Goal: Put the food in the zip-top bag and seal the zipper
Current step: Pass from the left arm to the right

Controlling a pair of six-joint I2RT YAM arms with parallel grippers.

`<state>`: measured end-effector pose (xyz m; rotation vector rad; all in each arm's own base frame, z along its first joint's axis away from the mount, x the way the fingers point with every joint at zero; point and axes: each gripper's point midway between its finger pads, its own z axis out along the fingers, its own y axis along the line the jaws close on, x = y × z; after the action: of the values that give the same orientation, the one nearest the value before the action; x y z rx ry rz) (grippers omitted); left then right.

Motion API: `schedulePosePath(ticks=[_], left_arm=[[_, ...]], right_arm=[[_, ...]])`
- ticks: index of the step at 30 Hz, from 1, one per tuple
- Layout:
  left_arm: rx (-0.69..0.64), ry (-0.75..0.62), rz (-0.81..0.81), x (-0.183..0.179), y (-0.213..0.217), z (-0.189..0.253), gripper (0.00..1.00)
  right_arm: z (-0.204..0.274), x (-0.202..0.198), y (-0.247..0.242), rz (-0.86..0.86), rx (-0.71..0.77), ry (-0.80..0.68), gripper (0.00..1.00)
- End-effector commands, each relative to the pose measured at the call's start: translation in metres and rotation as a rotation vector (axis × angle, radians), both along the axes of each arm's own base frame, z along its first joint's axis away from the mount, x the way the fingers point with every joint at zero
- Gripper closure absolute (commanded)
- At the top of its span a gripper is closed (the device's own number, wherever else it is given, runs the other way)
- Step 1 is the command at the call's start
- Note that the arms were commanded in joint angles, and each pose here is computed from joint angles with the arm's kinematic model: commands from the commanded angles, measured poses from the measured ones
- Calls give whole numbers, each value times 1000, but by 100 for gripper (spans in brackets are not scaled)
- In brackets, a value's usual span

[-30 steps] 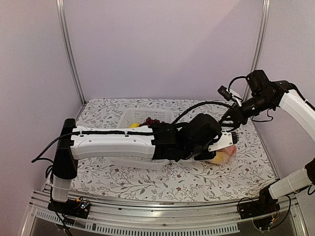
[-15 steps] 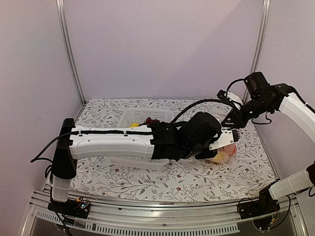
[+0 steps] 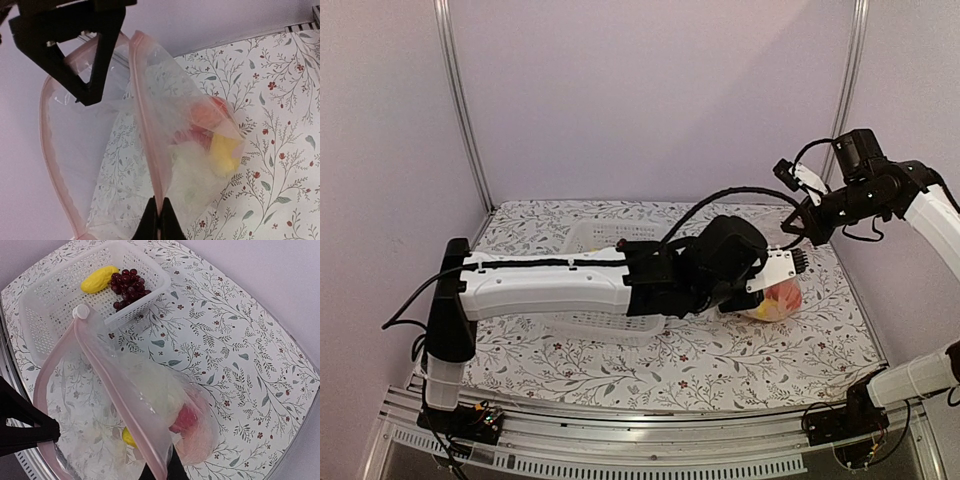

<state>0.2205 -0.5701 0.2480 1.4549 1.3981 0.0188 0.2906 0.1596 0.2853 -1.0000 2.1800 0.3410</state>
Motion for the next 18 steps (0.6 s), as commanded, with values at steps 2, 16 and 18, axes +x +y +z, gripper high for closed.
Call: schedulePosePath(ticks=[2, 16, 18], left_arm=[[-84, -101, 7, -7, -3, 44, 91], [-324, -24, 224, 14, 83, 72, 26], [-330, 47, 279, 30, 104, 60, 26]], right_arm=[[6, 13, -18, -81, -51, -85, 100], [19, 41, -46, -219, -76, -187, 100], [24, 51, -54, -255, -80, -204, 100]])
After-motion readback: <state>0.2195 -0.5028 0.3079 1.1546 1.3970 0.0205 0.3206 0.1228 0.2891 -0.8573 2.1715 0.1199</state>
